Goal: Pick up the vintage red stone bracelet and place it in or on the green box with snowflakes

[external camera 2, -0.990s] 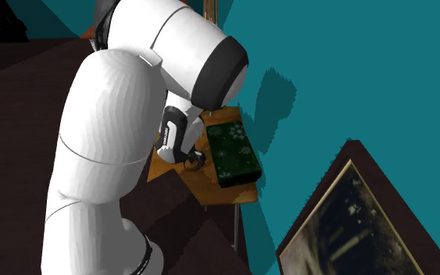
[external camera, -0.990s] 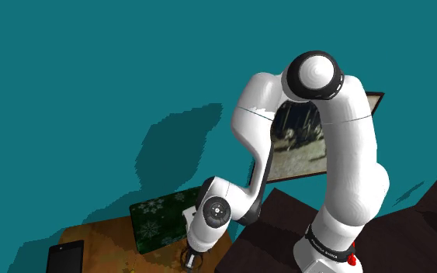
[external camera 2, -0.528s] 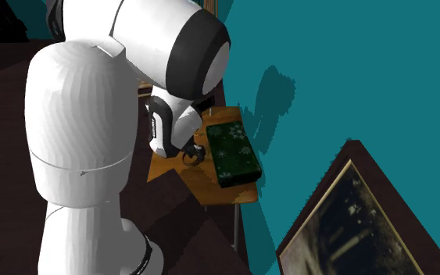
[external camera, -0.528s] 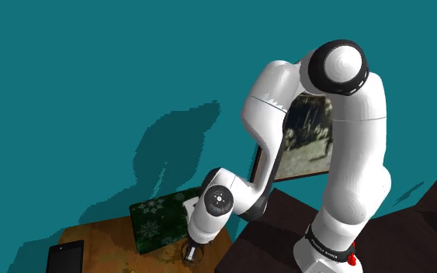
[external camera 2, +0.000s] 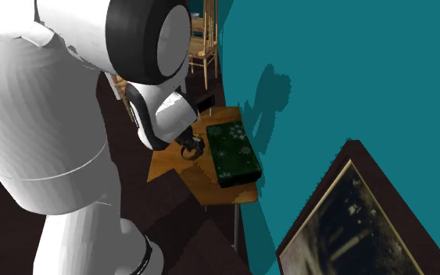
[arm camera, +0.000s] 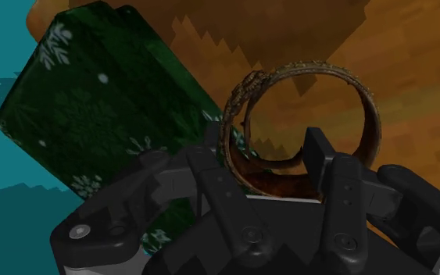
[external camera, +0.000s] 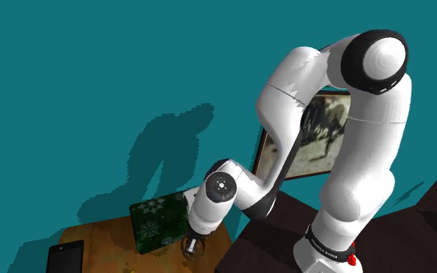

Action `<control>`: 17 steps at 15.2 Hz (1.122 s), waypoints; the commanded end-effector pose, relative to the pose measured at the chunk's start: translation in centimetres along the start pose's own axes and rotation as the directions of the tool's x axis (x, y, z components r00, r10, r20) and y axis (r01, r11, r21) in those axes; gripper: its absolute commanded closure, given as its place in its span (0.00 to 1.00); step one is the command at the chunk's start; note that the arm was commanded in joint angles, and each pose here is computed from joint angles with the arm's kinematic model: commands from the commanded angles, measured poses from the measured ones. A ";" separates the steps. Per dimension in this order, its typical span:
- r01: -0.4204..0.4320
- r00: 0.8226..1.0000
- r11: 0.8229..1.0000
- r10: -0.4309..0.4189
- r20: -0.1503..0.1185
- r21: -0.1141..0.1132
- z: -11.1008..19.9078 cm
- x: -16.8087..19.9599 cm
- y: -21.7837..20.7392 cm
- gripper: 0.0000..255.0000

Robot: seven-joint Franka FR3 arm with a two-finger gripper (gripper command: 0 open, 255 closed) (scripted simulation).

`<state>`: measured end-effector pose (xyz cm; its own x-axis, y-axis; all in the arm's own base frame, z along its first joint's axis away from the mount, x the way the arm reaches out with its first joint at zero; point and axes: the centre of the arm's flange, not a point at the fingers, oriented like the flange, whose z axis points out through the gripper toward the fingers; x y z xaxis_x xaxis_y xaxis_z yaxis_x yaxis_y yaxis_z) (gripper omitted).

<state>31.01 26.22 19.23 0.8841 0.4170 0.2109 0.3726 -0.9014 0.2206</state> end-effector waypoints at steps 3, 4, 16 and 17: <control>-0.001 1.000 1.000 0.001 0.001 0.000 -2.0 0.4 0.6 1.00; -0.001 1.000 1.000 0.001 0.001 0.000 -2.5 0.6 0.7 1.00; -0.001 1.000 1.000 0.001 0.001 0.000 -5.6 4.2 4.3 1.00; -0.001 1.000 1.000 0.001 0.001 0.000 -5.3 5.1 5.2 1.00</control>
<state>34.84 24.74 26.54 0.8877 0.4100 0.2094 0.3669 -0.9048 0.2161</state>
